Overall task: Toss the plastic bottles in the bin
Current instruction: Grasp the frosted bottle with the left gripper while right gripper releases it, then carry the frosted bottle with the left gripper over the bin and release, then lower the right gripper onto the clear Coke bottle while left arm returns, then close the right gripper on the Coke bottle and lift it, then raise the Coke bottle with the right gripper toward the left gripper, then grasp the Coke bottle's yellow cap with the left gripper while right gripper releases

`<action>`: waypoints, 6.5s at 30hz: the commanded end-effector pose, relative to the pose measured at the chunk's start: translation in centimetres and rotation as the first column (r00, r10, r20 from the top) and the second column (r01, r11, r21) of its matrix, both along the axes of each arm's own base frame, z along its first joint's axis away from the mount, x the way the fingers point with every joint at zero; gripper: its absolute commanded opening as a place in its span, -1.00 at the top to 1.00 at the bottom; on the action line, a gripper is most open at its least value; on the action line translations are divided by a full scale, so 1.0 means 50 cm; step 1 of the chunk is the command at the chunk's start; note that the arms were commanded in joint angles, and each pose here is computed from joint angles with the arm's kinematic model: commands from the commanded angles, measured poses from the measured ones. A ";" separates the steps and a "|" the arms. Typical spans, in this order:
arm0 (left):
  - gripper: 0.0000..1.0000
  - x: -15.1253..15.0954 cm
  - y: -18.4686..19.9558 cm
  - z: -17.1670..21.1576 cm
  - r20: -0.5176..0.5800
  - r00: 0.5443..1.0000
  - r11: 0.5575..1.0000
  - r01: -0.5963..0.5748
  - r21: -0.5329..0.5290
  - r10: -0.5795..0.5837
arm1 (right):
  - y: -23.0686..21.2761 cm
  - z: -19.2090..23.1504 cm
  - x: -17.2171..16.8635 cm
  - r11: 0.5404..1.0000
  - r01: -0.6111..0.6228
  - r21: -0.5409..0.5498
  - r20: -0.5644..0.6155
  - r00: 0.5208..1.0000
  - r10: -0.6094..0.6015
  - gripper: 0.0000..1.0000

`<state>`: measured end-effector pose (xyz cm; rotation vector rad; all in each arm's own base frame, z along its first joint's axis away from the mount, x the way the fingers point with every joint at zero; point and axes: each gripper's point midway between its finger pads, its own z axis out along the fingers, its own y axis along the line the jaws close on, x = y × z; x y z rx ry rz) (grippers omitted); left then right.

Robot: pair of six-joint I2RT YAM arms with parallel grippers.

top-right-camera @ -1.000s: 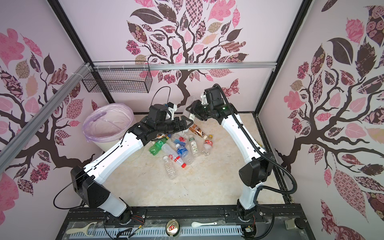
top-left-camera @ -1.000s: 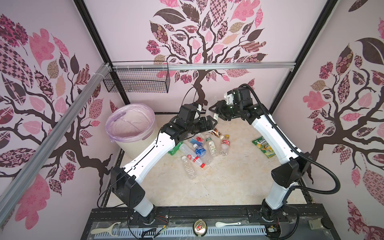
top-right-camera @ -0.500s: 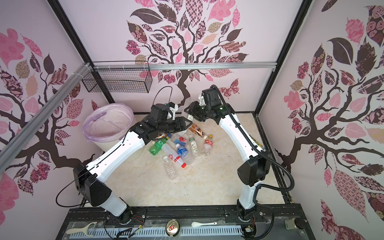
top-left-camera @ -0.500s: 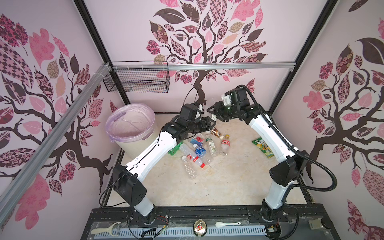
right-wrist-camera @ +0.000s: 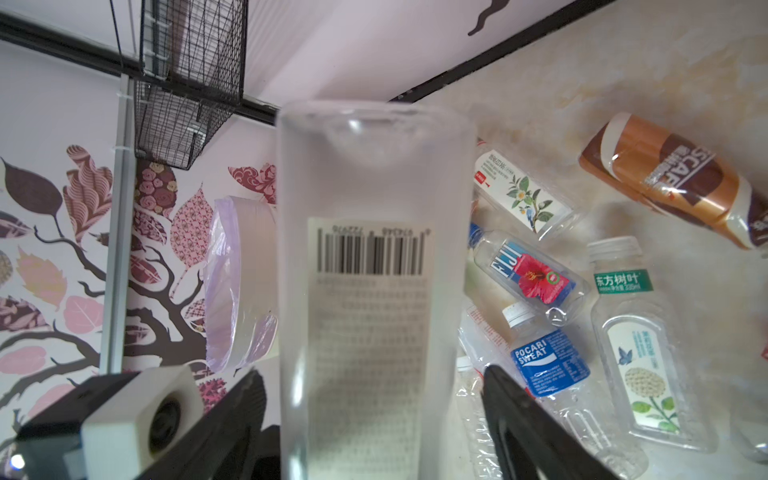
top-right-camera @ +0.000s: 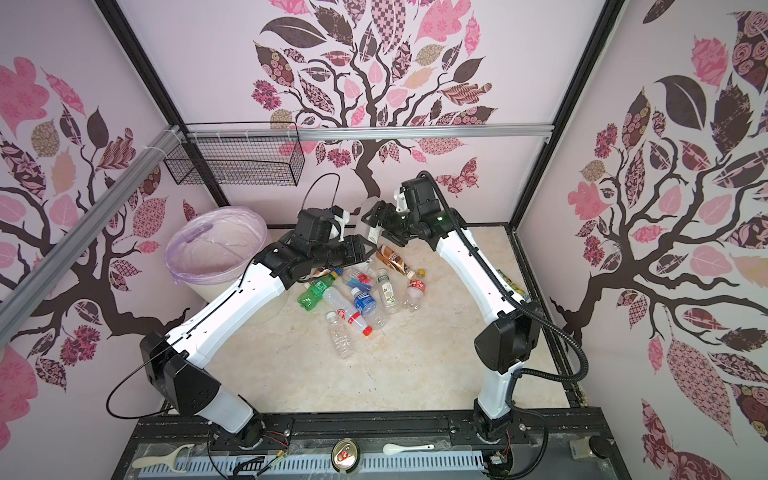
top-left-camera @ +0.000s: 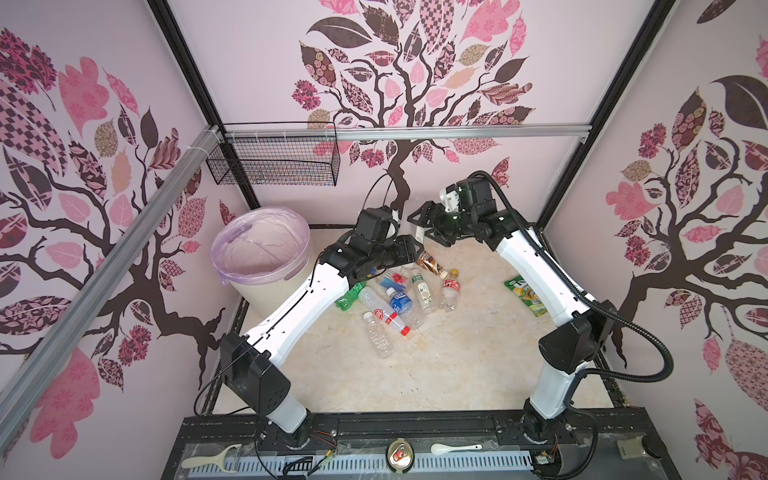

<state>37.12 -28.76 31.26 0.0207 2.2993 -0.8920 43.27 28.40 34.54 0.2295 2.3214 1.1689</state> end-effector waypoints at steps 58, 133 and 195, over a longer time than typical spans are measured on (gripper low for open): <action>-0.96 -0.074 0.412 0.206 0.169 0.833 0.829 -0.548 0.110 0.527 | -0.079 0.002 -0.061 0.980 0.063 -0.190 0.095 0.994 -0.045 -0.99; -0.97 -0.012 -0.016 -0.068 -0.236 0.970 0.998 -0.054 0.040 0.062 | -0.224 -0.452 -0.130 0.837 -0.034 -0.546 -0.221 0.970 -0.104 -0.08; 0.63 0.166 0.041 -0.011 -0.246 0.954 0.968 -0.212 -0.137 0.174 | 0.078 -0.096 -0.206 0.910 -0.266 -0.319 0.178 0.926 0.333 -0.03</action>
